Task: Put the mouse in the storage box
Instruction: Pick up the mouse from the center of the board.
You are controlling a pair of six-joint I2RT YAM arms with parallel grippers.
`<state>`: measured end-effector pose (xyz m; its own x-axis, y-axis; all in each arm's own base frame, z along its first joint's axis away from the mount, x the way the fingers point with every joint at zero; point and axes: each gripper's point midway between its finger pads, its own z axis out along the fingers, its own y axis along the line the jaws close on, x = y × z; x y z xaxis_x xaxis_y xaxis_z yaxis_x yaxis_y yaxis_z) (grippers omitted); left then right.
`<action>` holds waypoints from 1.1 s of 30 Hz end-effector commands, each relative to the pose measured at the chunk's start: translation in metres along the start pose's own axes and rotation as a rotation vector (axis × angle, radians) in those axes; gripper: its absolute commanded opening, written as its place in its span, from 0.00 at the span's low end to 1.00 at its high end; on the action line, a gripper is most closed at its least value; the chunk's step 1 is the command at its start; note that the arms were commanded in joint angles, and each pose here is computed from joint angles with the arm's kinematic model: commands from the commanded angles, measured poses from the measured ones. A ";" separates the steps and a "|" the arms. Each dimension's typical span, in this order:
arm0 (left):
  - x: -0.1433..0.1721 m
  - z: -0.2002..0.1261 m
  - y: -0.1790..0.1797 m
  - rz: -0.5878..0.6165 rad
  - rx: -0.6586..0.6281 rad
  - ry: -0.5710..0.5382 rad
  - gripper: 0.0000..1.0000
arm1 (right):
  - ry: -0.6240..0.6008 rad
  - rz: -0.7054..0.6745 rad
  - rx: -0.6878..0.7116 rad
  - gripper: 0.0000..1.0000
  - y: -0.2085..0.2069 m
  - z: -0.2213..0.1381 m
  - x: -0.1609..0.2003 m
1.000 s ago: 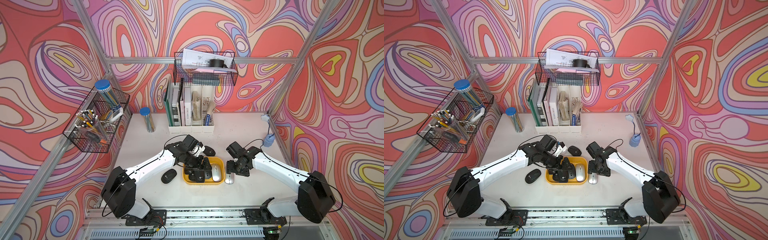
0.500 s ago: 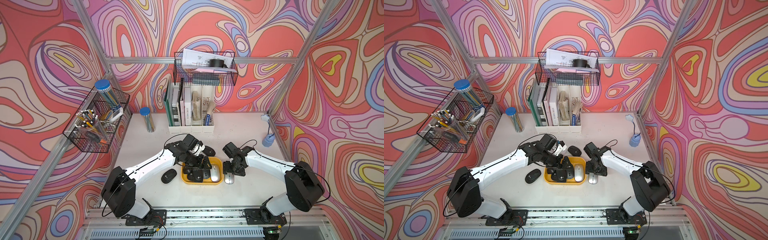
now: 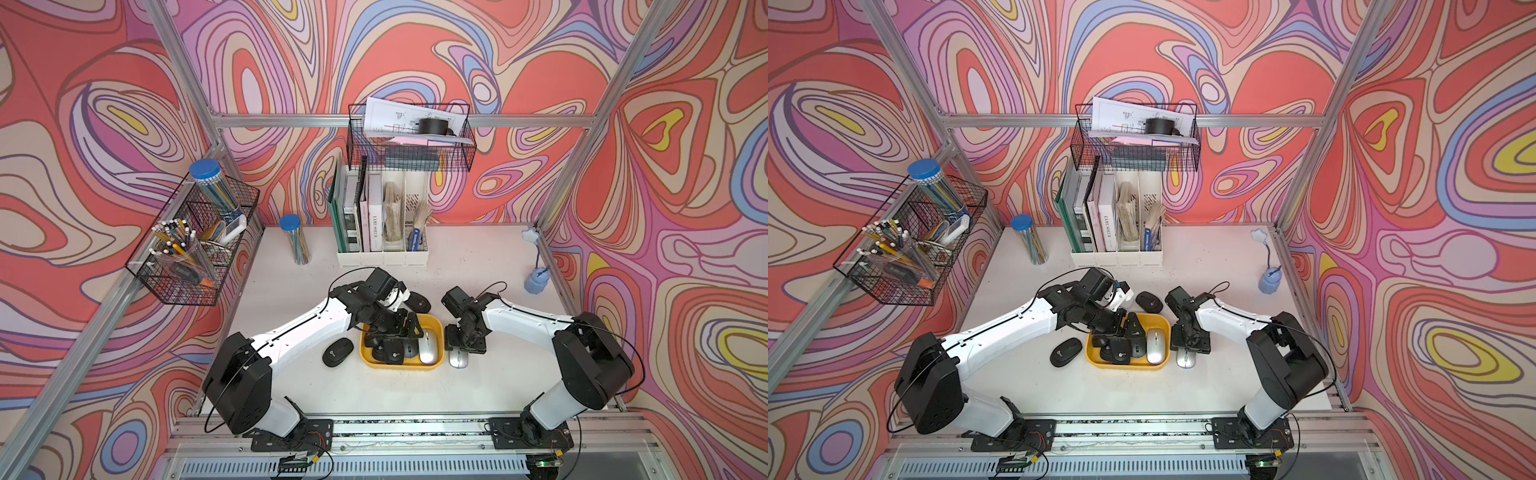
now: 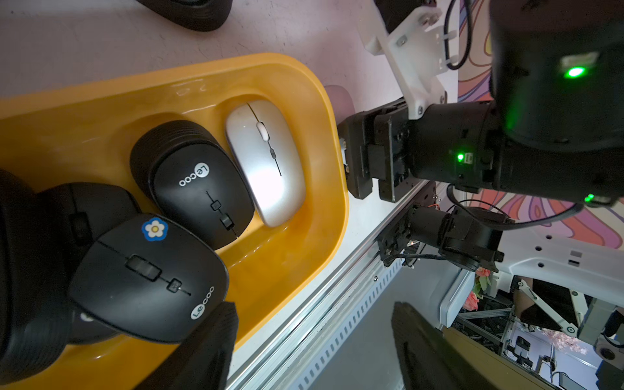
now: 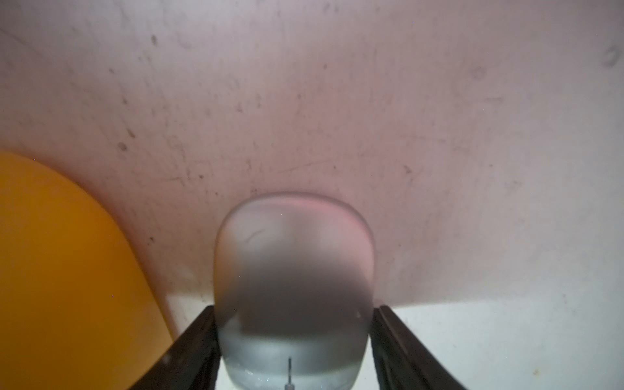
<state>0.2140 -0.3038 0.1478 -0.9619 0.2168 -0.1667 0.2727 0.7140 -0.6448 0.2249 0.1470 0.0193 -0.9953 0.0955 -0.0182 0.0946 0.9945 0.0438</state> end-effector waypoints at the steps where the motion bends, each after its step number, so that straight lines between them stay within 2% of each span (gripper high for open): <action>1: 0.006 0.013 -0.005 0.005 0.027 0.039 0.78 | 0.000 0.009 0.020 0.67 -0.003 0.004 -0.001; 6: 0.011 0.026 -0.006 0.012 0.002 0.058 0.77 | -0.009 0.017 0.022 0.62 -0.005 0.002 -0.002; 12: 0.010 0.027 -0.005 0.010 -0.004 0.054 0.77 | -0.051 0.018 0.028 0.59 -0.009 -0.006 -0.004; 21: 0.004 0.016 -0.004 0.046 -0.056 0.027 0.77 | -0.173 0.019 0.001 0.58 -0.006 -0.063 -0.021; 27: -0.005 0.005 0.004 0.041 -0.102 -0.025 0.77 | -0.252 -0.018 -0.089 0.57 0.016 -0.105 -0.029; 33: -0.018 -0.014 0.028 -0.059 -0.102 -0.085 0.77 | -0.285 -0.122 -0.153 0.57 0.060 -0.123 -0.032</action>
<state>0.2311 -0.2990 0.1381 -0.9647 0.1805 -0.1917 0.2597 0.7716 -0.5807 0.2603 0.1789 0.1393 -0.9519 0.0642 -0.2996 0.0133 0.9855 0.1692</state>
